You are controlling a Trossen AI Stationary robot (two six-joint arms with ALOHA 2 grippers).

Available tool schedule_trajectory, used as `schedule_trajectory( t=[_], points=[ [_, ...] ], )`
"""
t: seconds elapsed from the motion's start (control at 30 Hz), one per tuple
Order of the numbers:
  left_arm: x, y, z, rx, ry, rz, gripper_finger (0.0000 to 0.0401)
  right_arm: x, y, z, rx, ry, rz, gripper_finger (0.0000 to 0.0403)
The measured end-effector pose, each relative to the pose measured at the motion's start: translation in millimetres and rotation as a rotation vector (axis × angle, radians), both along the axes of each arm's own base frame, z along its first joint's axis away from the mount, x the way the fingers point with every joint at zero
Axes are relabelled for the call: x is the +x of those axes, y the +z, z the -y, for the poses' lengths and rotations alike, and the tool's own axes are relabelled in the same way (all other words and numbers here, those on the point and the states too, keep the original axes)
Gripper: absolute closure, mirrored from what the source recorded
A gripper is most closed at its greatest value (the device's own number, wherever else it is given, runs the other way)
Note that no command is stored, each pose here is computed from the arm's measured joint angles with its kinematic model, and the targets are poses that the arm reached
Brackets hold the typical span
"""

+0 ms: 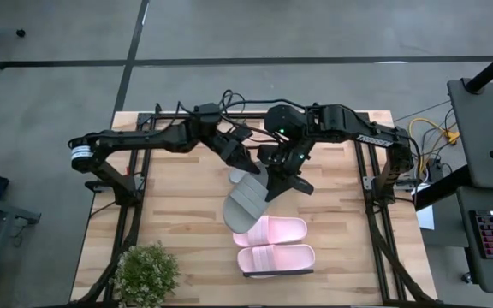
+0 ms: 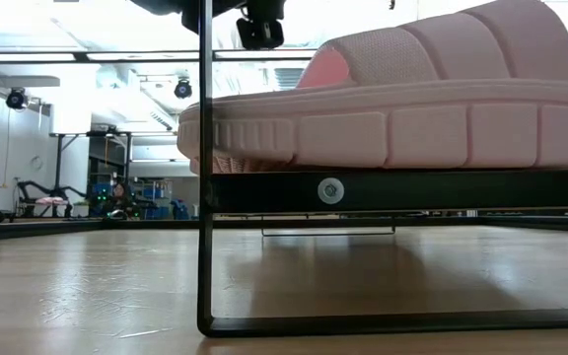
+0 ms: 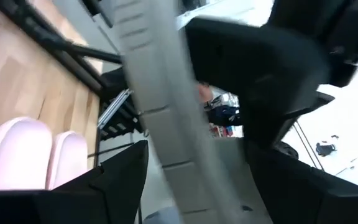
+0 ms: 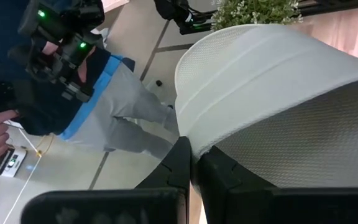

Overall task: Pick and place slides into the shelf
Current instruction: Put the gray slide on the shelf

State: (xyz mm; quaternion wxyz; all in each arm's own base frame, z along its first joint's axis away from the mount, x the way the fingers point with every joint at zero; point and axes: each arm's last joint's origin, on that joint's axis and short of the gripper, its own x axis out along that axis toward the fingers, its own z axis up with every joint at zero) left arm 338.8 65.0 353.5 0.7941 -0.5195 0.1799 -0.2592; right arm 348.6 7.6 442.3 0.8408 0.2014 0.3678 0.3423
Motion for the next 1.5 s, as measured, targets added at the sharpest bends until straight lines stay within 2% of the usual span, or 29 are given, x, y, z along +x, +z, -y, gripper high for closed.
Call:
schedule_trajectory(
  t=[0.9,1.3,1.4,1.5],
  points=[
    [3.8,0.2,1.5,-0.018,0.004,0.014,0.0140,0.8,1.2,0.0,-0.002,0.006,0.023,0.0392],
    [3.9,0.2,3.8,-0.056,-0.014,-0.015,0.0141,1.0,1.6,-0.2,-0.005,0.009,0.031,0.0392],
    [3.9,0.3,4.1,-0.056,-0.016,-0.015,0.0149,1.0,1.6,-0.8,-0.004,0.009,0.029,0.0392],
    [3.8,1.0,4.1,-0.053,-0.016,-0.004,0.0177,1.0,1.6,-0.9,-0.002,0.008,0.027,0.0392]
  ],
)
